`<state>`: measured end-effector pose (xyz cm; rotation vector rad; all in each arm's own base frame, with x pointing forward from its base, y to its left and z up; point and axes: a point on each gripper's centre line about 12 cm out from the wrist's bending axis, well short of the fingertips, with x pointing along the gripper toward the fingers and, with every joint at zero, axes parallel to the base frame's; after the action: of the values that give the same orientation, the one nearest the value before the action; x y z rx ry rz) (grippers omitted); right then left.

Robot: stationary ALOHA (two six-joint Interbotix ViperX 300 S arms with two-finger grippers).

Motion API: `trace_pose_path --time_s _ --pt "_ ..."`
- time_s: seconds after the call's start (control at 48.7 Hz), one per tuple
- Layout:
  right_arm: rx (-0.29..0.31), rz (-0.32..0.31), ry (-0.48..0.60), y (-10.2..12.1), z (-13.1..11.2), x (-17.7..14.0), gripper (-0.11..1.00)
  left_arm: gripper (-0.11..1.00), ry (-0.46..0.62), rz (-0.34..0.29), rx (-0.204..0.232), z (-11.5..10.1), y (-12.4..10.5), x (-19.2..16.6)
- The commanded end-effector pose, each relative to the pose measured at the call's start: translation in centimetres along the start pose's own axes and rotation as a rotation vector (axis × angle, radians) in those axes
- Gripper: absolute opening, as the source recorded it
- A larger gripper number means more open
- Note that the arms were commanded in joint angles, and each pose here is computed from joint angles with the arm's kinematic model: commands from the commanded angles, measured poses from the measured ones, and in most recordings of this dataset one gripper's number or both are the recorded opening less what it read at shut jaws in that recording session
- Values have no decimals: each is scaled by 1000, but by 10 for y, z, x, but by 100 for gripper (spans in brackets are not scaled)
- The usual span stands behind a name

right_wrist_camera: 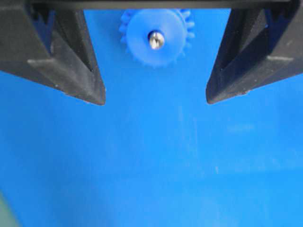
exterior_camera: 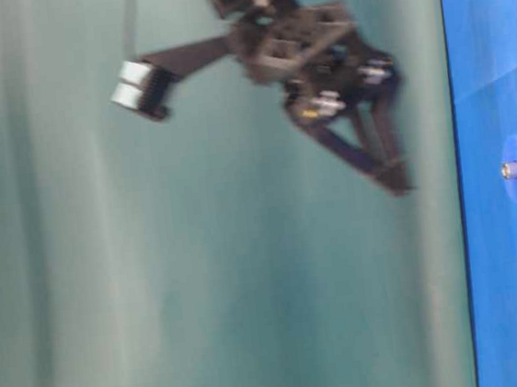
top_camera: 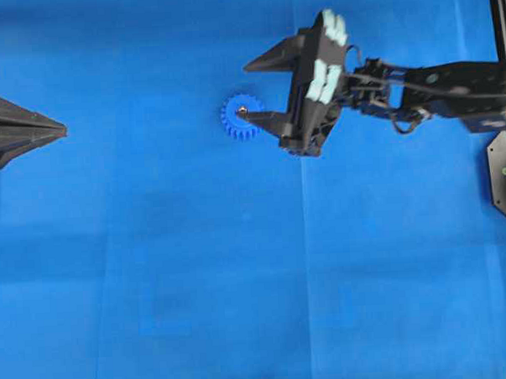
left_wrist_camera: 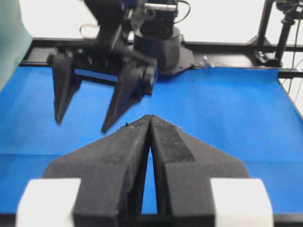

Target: Insert the shaft placed at a random location into the center hole of the small gear at another random location.

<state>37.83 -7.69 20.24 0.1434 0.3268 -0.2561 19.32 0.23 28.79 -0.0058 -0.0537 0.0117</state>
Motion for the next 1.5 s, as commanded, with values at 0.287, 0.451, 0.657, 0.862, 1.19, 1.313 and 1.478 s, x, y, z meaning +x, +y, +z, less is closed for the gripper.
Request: trace_pose_path --time_s 0.287,0.451,0.657,0.862,1.19,1.313,1.478 --pt "-14 31 -112 7 57 -47 76 0 -17 1 0 5 0 1" --pt "-14 32 -100 7 56 -49 76 0 -14 1 -1 4 0 1" --pt "-14 32 -103 7 56 -49 76 0 -15 1 -1 5 0 1" --pt "-11 32 -96 7 55 -49 76 0 -14 1 -1 4 0 1" --pt "-6 34 -98 5 49 -68 76 0 -15 1 -1 5 0 1" --pt "1 34 -102 4 46 -77 76 0 -15 1 0 5 0 1" --pt "2 37 -91 4 42 -87 76 0 -15 1 0 5 0 1"
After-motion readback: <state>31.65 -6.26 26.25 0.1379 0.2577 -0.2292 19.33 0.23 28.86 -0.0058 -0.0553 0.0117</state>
